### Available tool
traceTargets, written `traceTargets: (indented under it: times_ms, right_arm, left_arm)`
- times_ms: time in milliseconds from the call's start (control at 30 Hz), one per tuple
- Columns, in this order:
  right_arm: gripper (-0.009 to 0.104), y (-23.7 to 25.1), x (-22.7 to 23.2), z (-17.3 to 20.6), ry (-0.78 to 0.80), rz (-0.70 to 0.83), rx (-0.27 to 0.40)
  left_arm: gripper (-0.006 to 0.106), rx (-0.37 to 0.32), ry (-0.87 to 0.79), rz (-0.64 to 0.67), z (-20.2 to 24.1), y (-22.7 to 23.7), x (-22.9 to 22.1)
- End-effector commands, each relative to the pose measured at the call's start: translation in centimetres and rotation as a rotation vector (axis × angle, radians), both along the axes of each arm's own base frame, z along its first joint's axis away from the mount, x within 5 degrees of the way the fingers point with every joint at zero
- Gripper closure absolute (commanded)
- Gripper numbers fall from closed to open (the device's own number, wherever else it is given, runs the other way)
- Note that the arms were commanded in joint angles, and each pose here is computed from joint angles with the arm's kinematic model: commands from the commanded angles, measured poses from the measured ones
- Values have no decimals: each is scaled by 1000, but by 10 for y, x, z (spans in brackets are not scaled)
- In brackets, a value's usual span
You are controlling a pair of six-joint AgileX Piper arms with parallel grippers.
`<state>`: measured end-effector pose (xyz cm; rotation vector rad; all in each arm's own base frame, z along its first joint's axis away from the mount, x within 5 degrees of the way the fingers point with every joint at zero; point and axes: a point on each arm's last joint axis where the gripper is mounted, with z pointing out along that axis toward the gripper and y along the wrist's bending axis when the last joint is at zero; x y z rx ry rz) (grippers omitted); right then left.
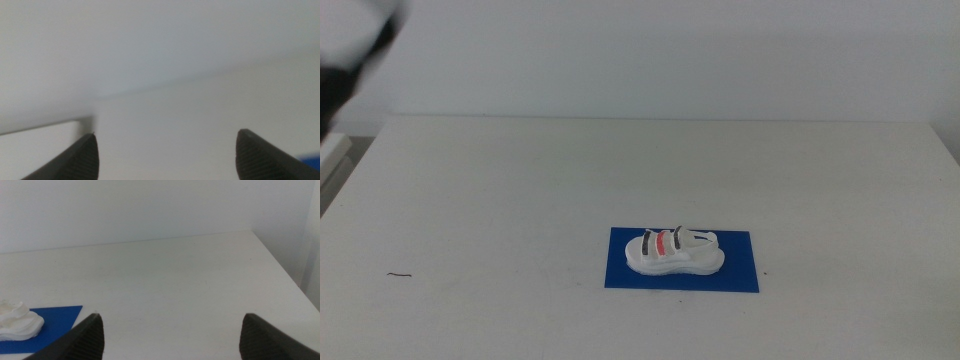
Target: Use one arm to grab the shoe from the table and place it on the mat.
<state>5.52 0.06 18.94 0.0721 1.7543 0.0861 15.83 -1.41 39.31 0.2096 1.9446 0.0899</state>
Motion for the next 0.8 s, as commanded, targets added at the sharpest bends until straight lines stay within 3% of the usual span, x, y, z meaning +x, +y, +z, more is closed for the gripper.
traceTargets:
  times_ms: [0, 100, 267, 467, 600, 767]
  right_arm:
    - [16, 0, 0, 0, -9, -1, -12]
    - [16, 0, 0, 0, -9, -1, -12]
    - [16, 0, 0, 0, -9, -1, -12]
    - [16, 0, 0, 0, -9, -1, -12]
    - [16, 0, 0, 0, -9, -1, -12]
    - [16, 0, 0, 0, -9, -1, -12]
  left_arm:
    - [7, -77, -120, 49, -31, 9, -19]
    - [7, -196, -186, 126, -74, 17, -44]
    - [7, -276, -190, 137, -139, 16, -66]
    - [7, -266, -278, 109, -174, 15, -79]
    - [7, -213, -316, 93, -184, 15, -88]
    - [7, -273, -397, 99, -186, 15, -101]
